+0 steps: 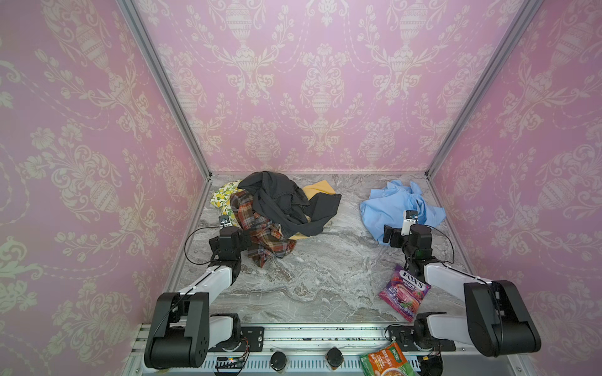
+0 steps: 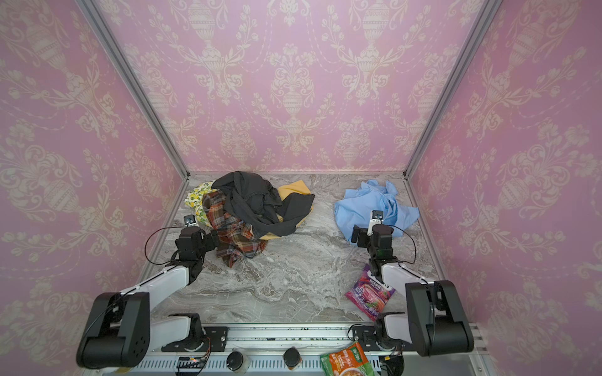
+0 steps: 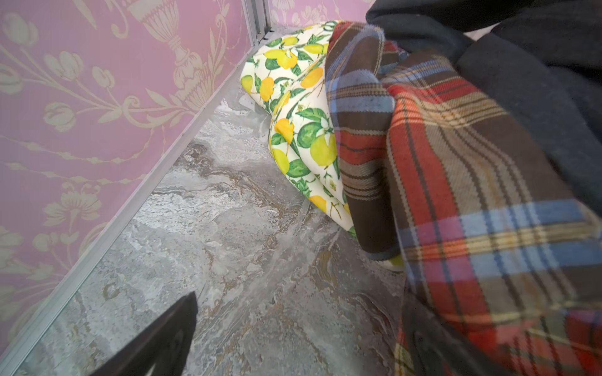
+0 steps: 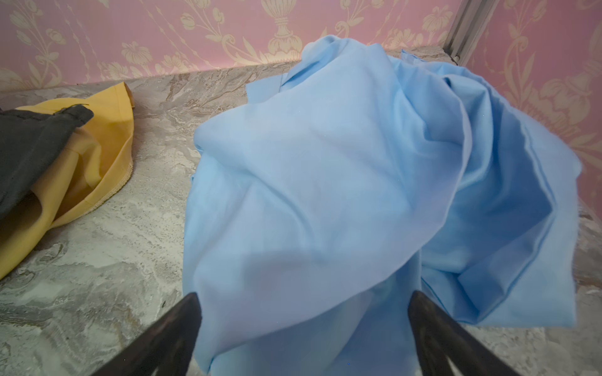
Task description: Pick out a specific cloth from the pile
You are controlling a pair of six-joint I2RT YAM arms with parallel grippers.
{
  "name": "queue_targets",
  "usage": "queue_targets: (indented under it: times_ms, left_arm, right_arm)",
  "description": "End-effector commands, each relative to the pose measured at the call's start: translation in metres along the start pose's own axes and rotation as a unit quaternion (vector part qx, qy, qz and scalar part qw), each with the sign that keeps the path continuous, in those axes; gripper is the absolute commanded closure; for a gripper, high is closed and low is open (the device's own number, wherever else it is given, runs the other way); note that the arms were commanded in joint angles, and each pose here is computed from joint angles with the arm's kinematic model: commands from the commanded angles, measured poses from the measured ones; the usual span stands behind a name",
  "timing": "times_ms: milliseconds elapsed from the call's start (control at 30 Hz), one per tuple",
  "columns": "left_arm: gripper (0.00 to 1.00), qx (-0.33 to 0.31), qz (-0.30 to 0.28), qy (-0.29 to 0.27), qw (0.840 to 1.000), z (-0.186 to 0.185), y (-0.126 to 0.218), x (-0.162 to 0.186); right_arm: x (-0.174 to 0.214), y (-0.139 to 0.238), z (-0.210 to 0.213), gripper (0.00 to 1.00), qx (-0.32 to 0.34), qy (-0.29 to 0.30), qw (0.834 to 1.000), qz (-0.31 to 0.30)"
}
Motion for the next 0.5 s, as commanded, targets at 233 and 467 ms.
queue_targets:
  times_ms: [233,467]
  left_arm:
    - [0.01,0.06,-0.085,-0.009,0.995,-0.01,-0.019,-0.01]
    - [0.01,0.066,-0.088,-0.009,0.994,-0.01,-0.037,0.009]
  right_arm:
    - [-0.004,-0.016,0.002,0.0,0.03,0.032,0.996,-0.077]
    - [0.003,-0.021,0.0,0.0,0.032,0.024,0.996,-0.079]
Point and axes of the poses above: each gripper's point midway between its finger pads, its own y axis back along the fingers, its own z axis along the line the jaws close on, x = y × z, the point moved 10 cm from there along y, back along the fingers, and after that the axes turned 9 degrees about y, right-handed, at the moved point
